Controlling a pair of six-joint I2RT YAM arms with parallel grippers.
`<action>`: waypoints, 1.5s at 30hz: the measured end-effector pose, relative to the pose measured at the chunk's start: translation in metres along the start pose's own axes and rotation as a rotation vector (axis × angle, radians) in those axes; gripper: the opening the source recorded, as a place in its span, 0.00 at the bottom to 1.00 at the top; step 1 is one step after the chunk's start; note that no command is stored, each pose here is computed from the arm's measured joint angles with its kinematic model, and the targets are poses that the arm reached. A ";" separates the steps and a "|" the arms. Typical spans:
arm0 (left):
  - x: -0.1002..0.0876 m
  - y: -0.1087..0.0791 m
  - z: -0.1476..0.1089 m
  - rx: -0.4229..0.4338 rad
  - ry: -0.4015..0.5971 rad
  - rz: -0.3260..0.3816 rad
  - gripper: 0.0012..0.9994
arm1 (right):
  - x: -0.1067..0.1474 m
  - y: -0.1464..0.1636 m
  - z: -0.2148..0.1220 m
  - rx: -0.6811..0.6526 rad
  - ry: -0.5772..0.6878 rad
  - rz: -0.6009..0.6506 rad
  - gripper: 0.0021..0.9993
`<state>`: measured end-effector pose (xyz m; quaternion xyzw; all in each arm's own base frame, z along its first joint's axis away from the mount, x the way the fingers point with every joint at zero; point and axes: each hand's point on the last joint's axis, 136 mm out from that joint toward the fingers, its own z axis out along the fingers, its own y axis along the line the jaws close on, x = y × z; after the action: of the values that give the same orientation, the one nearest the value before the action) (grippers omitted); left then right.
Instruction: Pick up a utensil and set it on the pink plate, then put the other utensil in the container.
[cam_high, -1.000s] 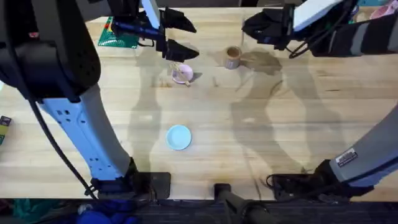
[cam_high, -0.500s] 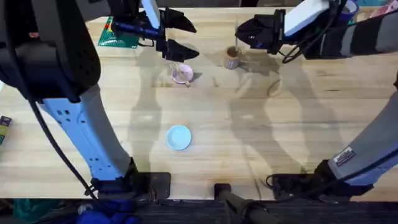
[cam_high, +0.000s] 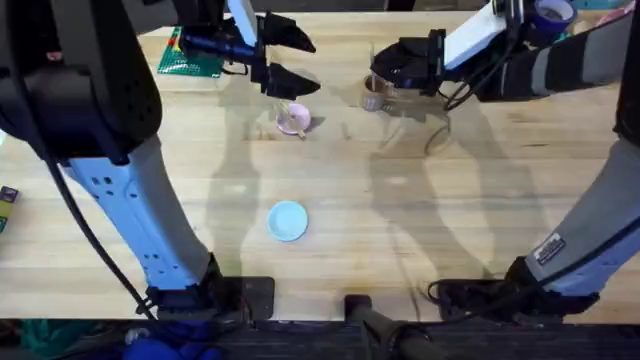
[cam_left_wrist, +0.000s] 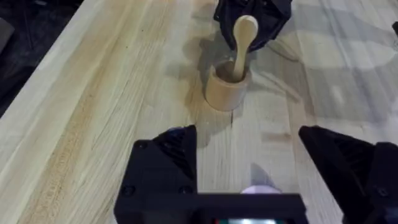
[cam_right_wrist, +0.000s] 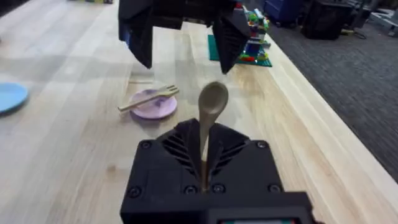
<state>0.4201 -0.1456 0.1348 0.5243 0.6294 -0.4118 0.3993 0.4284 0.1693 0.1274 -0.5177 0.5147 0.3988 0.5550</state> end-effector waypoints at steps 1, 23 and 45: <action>0.000 0.000 0.000 0.000 0.000 0.000 0.99 | 0.001 -0.001 0.000 0.006 0.003 -0.001 0.03; 0.000 -0.001 0.000 0.003 0.001 -0.007 0.99 | 0.030 -0.005 0.001 0.048 0.045 0.058 0.04; 0.000 -0.001 0.000 0.003 0.000 -0.007 0.99 | 0.032 -0.007 0.001 0.060 0.055 0.060 1.00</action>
<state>0.4191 -0.1456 0.1347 0.5226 0.6308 -0.4140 0.3970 0.4401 0.1662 0.0968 -0.4957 0.5568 0.3854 0.5438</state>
